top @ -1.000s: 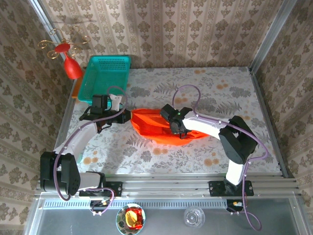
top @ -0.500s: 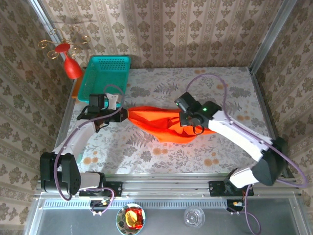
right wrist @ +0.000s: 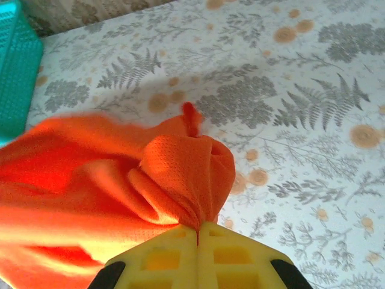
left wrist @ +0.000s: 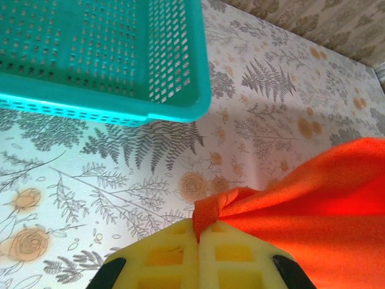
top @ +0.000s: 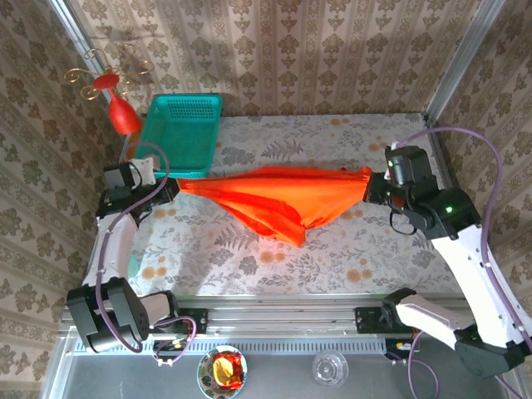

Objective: Fold the inside-out t-shirt

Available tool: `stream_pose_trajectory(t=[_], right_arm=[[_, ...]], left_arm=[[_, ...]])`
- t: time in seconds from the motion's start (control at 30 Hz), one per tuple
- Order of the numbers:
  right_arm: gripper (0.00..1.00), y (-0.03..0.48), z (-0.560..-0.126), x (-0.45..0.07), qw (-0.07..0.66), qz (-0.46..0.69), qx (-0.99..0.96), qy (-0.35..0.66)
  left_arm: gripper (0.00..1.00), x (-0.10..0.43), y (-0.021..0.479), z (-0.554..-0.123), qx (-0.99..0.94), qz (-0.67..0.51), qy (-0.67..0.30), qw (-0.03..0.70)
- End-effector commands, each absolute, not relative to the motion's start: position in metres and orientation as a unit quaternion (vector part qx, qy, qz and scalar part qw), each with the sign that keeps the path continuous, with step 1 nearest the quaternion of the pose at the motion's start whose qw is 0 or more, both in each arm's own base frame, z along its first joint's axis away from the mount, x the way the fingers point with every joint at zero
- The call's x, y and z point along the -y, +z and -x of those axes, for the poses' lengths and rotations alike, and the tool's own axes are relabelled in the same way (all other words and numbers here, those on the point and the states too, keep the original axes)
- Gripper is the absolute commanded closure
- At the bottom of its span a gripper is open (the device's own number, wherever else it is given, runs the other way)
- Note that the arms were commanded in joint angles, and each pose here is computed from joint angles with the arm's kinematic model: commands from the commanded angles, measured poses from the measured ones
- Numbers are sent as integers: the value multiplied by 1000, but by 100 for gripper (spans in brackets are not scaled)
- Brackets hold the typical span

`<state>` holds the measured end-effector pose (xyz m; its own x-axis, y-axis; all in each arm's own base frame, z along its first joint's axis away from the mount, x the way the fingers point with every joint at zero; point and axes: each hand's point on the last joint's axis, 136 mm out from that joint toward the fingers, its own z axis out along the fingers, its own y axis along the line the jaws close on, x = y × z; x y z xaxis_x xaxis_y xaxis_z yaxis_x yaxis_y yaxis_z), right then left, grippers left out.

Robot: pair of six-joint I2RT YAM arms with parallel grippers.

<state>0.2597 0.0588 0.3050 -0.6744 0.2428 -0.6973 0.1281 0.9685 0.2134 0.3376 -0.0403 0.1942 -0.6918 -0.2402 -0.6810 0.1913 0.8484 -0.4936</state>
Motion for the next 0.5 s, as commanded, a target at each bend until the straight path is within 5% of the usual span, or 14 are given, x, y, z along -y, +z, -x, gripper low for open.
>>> stream_pose_trajectory(t=[0.0,0.23,0.37,0.47], right_arm=[[100,254,-250,-47,320,-104,-941,42],[99,156,-243,-58,195,-111,-973,44],[57,144,-242,-71,174,-100,-978,63],[48,152,-252,-79,189,-85,-975,78]], left_arm=[[100,36,187,-329,-883,36,-274,380],[100,62,163,-313,-887,25,-306,345],[98,73,151,-302,-901,7,-284,327],[97,78,150,-298,-907,-8,-268,324]])
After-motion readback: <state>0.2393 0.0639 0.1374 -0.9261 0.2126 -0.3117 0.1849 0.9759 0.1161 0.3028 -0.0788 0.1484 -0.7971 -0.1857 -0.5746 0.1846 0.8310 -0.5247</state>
